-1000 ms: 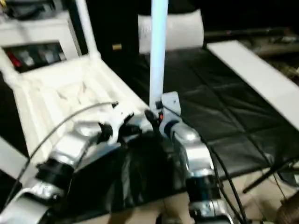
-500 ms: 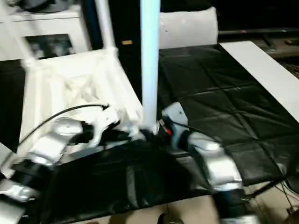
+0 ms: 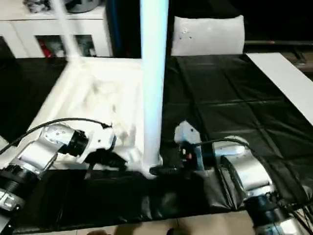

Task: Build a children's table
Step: Rotate leg to tighten

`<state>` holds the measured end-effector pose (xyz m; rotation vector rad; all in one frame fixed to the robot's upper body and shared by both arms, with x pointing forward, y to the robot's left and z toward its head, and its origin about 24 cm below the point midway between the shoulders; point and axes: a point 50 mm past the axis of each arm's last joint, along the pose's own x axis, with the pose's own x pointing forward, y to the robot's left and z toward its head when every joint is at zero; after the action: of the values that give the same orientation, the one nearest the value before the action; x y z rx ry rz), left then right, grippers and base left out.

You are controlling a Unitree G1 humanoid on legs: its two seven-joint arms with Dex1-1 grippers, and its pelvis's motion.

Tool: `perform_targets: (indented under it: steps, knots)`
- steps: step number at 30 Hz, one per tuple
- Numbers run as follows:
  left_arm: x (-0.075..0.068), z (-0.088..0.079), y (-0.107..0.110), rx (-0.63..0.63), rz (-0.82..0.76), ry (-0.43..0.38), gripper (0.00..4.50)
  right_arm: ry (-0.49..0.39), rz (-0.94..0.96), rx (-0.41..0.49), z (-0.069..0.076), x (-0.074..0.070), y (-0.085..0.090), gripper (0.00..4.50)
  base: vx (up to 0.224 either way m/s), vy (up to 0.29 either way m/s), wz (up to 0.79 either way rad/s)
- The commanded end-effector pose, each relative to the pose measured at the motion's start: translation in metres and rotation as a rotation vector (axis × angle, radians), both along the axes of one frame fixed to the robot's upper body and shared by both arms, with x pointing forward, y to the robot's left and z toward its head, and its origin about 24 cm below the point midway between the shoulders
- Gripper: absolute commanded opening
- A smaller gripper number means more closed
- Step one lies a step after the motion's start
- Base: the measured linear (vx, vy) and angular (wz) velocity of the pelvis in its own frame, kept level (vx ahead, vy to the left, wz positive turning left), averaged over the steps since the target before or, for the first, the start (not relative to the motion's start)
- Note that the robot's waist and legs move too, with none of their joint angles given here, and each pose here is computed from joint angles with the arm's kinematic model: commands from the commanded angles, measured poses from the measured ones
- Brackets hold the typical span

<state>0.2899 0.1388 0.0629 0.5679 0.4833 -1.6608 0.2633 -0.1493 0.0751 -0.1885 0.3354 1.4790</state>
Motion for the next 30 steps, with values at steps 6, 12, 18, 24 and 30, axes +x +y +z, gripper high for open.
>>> perform_targets:
  steps: [6,12,18,24,30]
  knots:
    - [-0.008,-0.001,-0.011,0.042,-0.163,0.008,0.0,-0.01,0.085,-0.033,0.001,0.005,0.002,2.97,0.0,0.0,0.0]
    - [-0.007,-0.001,-0.008,0.052,-0.171,0.002,0.0,-0.003,0.105,-0.013,0.002,0.009,0.007,2.52,0.0,0.0,0.0]
    - [-0.005,-0.001,-0.007,0.054,-0.165,0.0,0.0,0.017,0.123,0.006,0.001,0.006,0.008,1.95,0.0,0.0,0.0]
    - [-0.003,-0.001,-0.009,0.015,-0.116,0.018,0.0,0.047,0.119,0.046,0.001,0.002,0.011,1.91,0.0,0.0,0.0]
    - [0.01,0.003,-0.022,-0.145,0.198,0.027,0.0,0.067,-0.108,0.069,-0.007,-0.003,0.023,1.91,0.0,0.0,0.0]
